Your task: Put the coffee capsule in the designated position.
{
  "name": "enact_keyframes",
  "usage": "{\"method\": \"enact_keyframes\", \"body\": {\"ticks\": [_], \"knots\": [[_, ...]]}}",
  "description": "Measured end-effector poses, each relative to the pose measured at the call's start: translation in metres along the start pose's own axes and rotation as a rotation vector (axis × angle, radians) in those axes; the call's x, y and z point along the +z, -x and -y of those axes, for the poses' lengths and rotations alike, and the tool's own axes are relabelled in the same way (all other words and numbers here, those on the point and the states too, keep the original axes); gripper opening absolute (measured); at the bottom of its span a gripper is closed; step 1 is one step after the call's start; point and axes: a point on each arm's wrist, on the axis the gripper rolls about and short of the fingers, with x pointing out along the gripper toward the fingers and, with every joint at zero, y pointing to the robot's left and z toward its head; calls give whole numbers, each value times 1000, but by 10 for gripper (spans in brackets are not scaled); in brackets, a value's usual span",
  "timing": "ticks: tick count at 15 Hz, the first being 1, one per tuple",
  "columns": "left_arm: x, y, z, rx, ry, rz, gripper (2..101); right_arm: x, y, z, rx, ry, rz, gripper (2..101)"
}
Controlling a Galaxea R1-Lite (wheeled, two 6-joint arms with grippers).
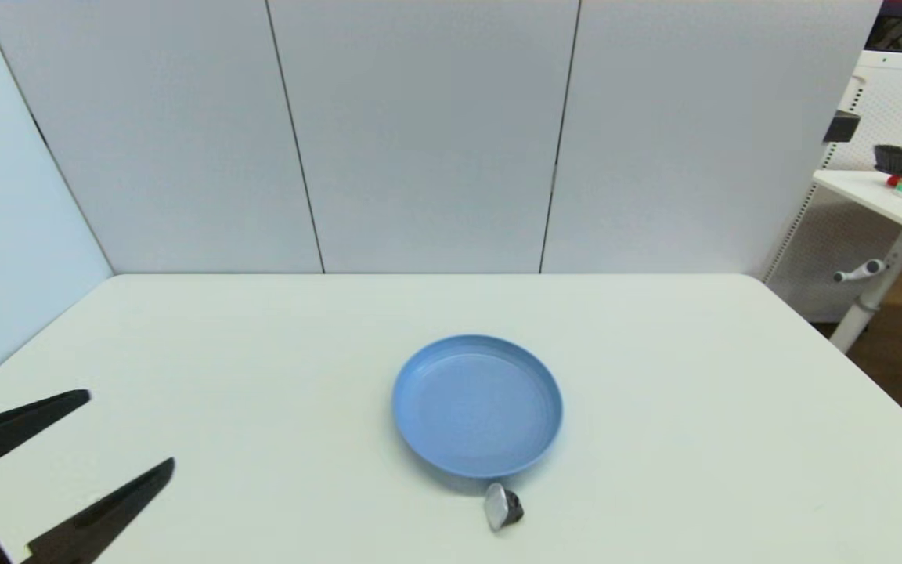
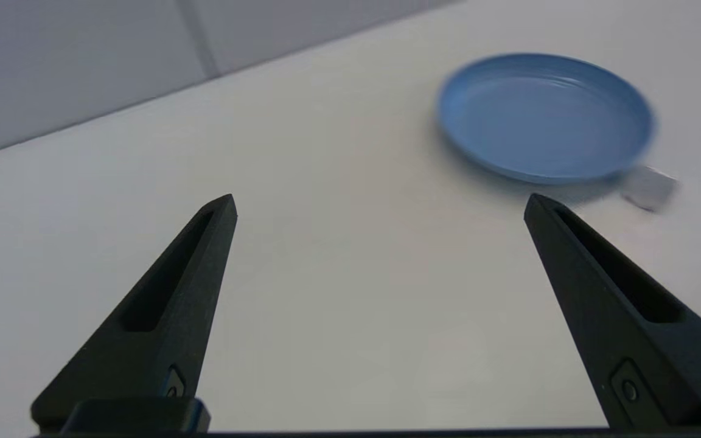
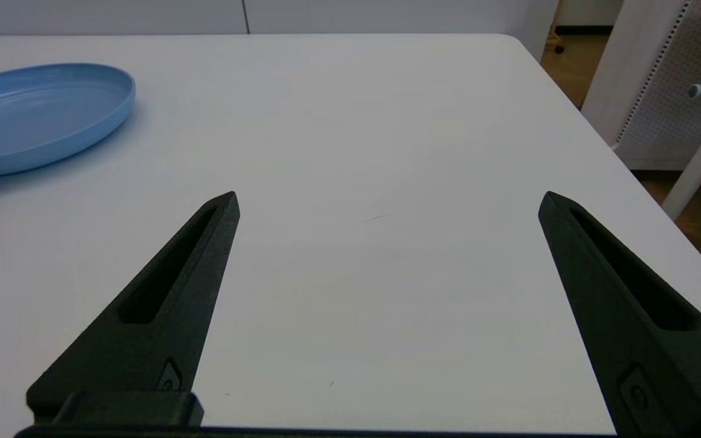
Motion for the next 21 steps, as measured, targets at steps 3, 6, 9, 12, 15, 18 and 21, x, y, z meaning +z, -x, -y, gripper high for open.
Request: {"method": "enact_keyframes", "body": {"ticks": [3, 6, 9, 12, 15, 18, 21], "knots": [[-16, 32, -1, 208, 8, 75, 963, 0, 0, 0, 0, 0, 0, 974], [-39, 49, 6, 350, 10, 105, 968, 0, 0, 0, 0, 0, 0, 974], [-65, 54, 12, 411, 11, 90, 970, 0, 0, 0, 0, 0, 0, 974], [-79, 57, 15, 424, 17, 82, 971, 0, 0, 0, 0, -1, 0, 974], [-91, 60, 18, 449, 36, 24, 971, 0, 0, 0, 0, -1, 0, 974], [-103, 65, 22, 437, 70, -3, 973, 0, 0, 0, 1, -1, 0, 974], [-111, 71, 26, 436, 129, 44, 975, 0, 0, 0, 1, -1, 0, 974]]}}
